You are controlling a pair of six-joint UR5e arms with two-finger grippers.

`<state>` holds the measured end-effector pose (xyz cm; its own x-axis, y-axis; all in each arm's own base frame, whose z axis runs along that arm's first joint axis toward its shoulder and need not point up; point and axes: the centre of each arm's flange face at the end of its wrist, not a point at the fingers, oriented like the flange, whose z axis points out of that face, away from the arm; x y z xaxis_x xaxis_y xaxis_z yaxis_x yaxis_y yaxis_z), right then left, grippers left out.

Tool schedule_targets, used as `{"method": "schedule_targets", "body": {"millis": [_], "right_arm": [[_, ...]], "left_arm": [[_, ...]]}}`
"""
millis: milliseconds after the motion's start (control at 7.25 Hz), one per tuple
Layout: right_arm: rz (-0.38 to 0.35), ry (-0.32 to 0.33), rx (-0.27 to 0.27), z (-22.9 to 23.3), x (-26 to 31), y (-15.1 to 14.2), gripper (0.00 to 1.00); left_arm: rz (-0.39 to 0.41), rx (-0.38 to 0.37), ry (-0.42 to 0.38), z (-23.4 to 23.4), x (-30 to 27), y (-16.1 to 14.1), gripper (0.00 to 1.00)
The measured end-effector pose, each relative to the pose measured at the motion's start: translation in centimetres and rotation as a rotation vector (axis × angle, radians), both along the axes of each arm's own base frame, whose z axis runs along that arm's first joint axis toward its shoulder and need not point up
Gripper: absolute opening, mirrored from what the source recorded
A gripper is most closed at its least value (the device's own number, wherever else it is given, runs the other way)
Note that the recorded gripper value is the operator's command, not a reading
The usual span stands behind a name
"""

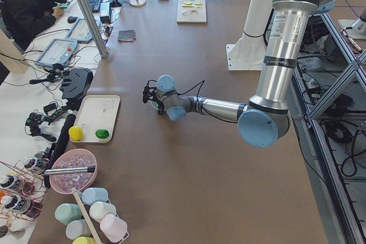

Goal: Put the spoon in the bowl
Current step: 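Drag the green bowl to table center with left gripper while right arm reaches in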

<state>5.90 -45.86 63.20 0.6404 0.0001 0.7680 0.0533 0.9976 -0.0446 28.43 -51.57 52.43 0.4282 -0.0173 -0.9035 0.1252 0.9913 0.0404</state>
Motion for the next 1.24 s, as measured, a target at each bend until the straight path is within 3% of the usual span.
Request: {"method": "schedule_targets", "body": {"millis": [276,552,690,966,1241], "right_arm": [[0.000,-0.005,0.002,-0.1,-0.1,-0.1,1.00],[0.003,-0.022,0.006,-0.5,-0.2,-0.1,1.00],[0.003,-0.032,0.006,-0.6,-0.2,-0.1,1.00],[0.004,-0.046,0.016,-0.7,-0.3,-0.1,1.00],[0.007,-0.054,0.044,-1.8,-1.3,-0.7,1.00]], "left_arm": [[-0.040,-0.097,0.057,-3.9,0.0,-1.0,0.00],[-0.104,-0.158,0.078,-12.1,2.9,-3.6,0.00],[-0.135,-0.173,0.060,-16.5,6.9,-3.7,0.00],[-0.179,-0.192,0.017,-24.3,16.8,-1.2,0.00],[-0.221,-0.187,-0.001,-28.3,23.8,2.4,0.00]]}}
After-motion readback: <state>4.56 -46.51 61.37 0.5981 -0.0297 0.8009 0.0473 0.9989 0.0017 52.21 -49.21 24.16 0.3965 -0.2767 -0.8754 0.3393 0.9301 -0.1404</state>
